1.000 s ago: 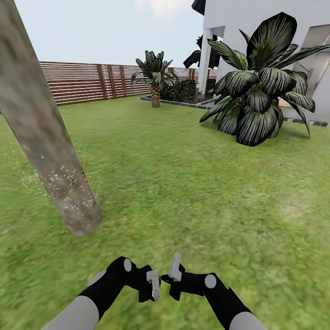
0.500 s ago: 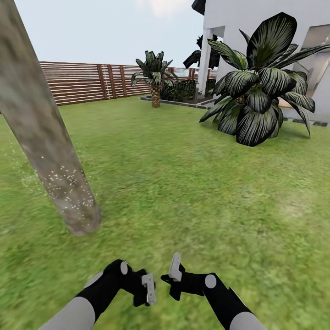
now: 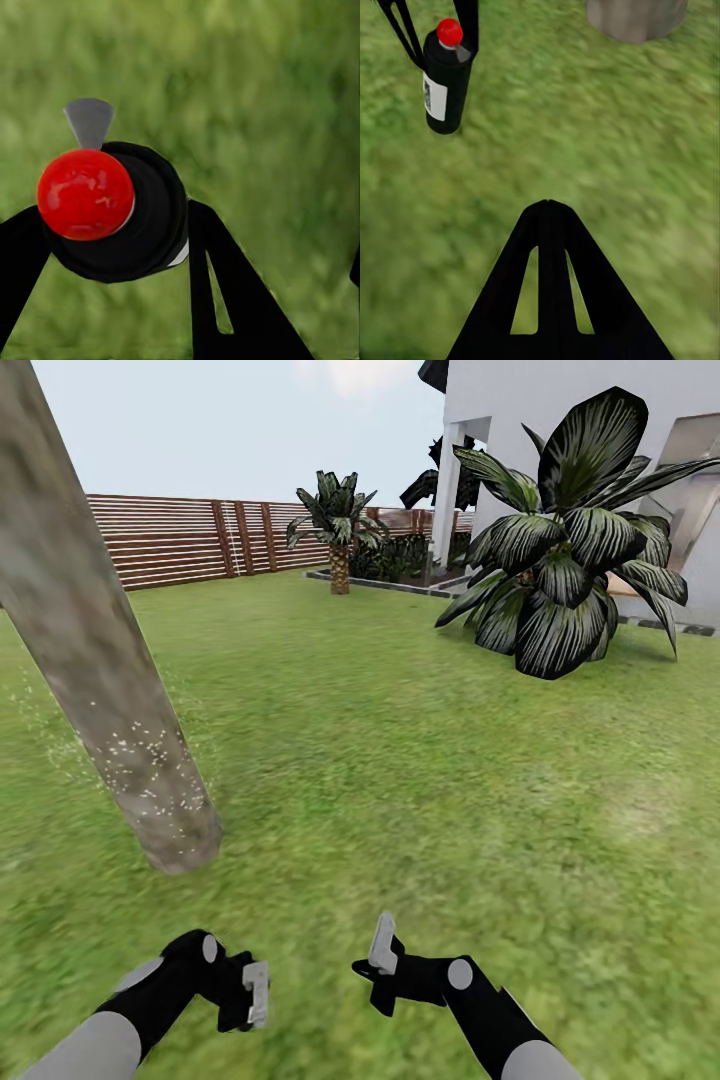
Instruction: In the garden, pick up the pesticide atomizer on the floor and spray pesticide onto both trees until each tree trunk is fully covered.
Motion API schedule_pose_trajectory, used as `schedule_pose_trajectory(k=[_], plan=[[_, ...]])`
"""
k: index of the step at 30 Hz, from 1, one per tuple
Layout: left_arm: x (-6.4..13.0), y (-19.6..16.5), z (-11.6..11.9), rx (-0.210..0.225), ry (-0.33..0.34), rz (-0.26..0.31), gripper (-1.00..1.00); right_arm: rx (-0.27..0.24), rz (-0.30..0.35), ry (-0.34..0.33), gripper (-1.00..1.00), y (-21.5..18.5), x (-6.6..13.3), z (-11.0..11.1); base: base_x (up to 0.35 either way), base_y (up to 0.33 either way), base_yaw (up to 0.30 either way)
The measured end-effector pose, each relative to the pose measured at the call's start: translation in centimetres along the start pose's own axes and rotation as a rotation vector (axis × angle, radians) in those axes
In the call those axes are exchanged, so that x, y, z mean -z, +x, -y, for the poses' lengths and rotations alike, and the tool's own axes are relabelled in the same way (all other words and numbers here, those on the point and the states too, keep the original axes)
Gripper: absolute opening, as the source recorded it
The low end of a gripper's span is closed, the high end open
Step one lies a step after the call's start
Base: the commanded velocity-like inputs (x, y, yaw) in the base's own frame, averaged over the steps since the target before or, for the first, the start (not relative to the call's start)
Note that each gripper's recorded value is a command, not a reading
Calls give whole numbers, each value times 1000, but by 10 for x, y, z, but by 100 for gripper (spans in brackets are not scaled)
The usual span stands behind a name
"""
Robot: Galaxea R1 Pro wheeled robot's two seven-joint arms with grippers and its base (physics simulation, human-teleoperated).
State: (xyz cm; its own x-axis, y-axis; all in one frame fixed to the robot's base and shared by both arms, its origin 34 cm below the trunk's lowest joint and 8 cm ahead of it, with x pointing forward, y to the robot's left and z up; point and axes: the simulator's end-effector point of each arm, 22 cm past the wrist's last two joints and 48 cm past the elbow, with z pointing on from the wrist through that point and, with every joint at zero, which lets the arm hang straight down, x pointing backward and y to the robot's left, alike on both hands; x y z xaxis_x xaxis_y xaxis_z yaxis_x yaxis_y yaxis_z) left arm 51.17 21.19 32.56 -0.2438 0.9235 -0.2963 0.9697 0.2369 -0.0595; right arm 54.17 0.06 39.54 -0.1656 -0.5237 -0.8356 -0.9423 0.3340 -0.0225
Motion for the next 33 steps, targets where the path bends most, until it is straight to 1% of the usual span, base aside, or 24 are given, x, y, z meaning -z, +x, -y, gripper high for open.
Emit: schedule_pose_trajectory(k=[4,6,8,9,10,11,12,13,14,15,16,17,18,19,21,22,23,24,26,28,29,30,31,33], plan=[[14,47,-12,24,-24,-61,-100,-1,-2,3,100,1,1,1,0,0,0],[18,58,-17,35,-41,-72,-100,-5,-3,11,100,2,1,3,0,0,0],[23,62,-36,79,-115,-53,-100,-9,-9,49,100,7,4,12,0,0,0],[25,68,-45,121,-160,-42,-100,-12,-22,91,100,16,10,23,0,0,0],[22,82,-49,190,-202,-37,-100,-32,-59,153,100,39,21,36,0,0,0],[19,95,-51,263,-235,-28,-100,-74,-96,212,100,65,30,42,0,0,0],[15,106,-49,328,-260,-9,-100,-137,-131,273,100,92,37,43,0,0,0],[9,112,-44,377,-275,21,-100,-210,-174,337,100,120,44,39,0,0,0],[2,116,-36,412,-286,54,-100,-272,-226,402,100,150,53,33,0,0,0],[-4,122,-29,460,-315,90,-100,-312,-280,488,100,176,66,31,0,0,0],[-7,130,-25,527,-362,118,-100,-326,-321,596,100,192,81,38,0,0,0],[-9,139,-20,594,-409,134,-100,-325,-348,694,100,201,95,48,0,0,0],[-9,149,-18,663,-463,142,-100,-319,-367,777,100,206,107,56,0,0,0],[-6,158,-21,730,-517,151,-100,-313,-378,833,100,208,116,63,0,0,0],[3,176,-30,862,-626,165,-100,-311,-386,888,100,209,125,70,0,0,0],[6,187,-27,922,-669,167,-100,-324,-387,907,100,211,128,71,0,0,0],[8,197,-21,970,-706,173,-100,-345,-389,922,100,214,131,71,0,0,0],[10,204,-16,1006,-735,184,-100,-365,-391,935,100,216,134,71,0,0,0],[13,211,-11,1056,-776,210,-100,-388,-392,948,100,220,137,71,0,0,0],[9,217,1,1117,-782,217,-100,-400,-395,950,100,223,138,66,0,0,0],[7,221,7,1148,-784,219,-100,-406,-393,947,100,226,138,60,0,0,0],[3,228,21,1206,-782,215,-100,-411,-369,945,100,227,137,50,0,0,0],[1,231,27,1230,-781,215,-100,-410,-350,948,100,225,137,48,0,0,0],[0,233,32,1250,-780,213,-100,-409,-331,951,100,222,136,47,0,0,0]])
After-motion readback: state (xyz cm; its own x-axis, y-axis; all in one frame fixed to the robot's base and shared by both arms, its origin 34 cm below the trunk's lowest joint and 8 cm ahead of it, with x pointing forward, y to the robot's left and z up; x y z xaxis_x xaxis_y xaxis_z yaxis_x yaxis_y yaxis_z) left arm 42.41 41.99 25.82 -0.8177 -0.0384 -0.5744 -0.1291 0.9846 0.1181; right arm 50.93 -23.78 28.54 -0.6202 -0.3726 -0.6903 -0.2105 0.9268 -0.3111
